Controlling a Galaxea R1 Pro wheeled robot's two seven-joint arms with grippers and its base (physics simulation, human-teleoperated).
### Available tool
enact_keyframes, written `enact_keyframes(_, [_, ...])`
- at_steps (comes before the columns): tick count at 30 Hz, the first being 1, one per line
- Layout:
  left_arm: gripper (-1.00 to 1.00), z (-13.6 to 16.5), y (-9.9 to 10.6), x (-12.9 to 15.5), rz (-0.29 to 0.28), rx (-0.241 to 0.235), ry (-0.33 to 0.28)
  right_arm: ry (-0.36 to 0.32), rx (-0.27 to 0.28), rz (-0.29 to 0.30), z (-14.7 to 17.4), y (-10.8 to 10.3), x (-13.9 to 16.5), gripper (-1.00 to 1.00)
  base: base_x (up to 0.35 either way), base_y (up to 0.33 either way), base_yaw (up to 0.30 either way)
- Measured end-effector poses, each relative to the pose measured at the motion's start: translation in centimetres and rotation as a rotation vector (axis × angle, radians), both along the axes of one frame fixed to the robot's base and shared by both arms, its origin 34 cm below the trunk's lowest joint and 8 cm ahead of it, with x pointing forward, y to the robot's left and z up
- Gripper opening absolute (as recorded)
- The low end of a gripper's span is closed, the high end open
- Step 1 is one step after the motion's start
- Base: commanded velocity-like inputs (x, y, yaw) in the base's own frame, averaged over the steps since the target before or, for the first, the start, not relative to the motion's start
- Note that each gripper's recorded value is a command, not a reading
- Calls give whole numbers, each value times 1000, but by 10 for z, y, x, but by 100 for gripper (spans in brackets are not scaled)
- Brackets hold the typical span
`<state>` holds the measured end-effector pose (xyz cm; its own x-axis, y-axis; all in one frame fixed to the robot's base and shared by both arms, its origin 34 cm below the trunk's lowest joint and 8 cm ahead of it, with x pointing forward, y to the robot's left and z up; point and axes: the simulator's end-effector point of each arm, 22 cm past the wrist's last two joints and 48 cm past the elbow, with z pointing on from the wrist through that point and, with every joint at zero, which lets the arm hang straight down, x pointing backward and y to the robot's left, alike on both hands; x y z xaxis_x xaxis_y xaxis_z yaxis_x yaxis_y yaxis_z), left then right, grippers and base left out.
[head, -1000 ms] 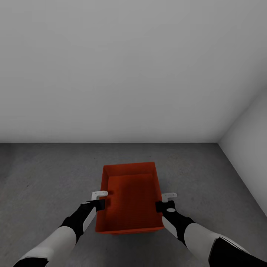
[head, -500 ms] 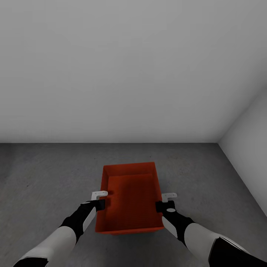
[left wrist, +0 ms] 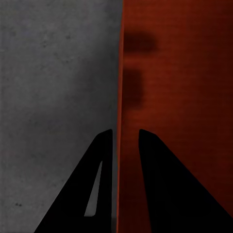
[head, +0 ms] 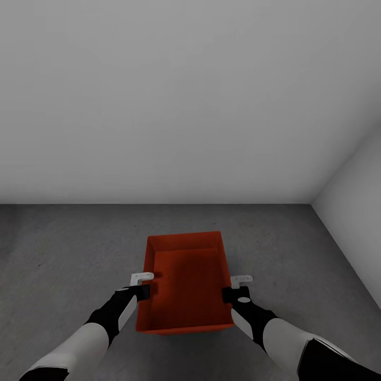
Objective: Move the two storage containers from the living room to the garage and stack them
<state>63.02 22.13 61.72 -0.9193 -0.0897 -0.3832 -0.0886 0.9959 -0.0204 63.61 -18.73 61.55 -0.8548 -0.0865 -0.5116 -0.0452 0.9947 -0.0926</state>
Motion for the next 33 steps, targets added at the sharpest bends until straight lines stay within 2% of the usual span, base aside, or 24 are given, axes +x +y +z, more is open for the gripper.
enact_keyframes(33, [-100,-9,0,2,0,0,0,0,0,0,-8,0,2,-100,0,0,0])
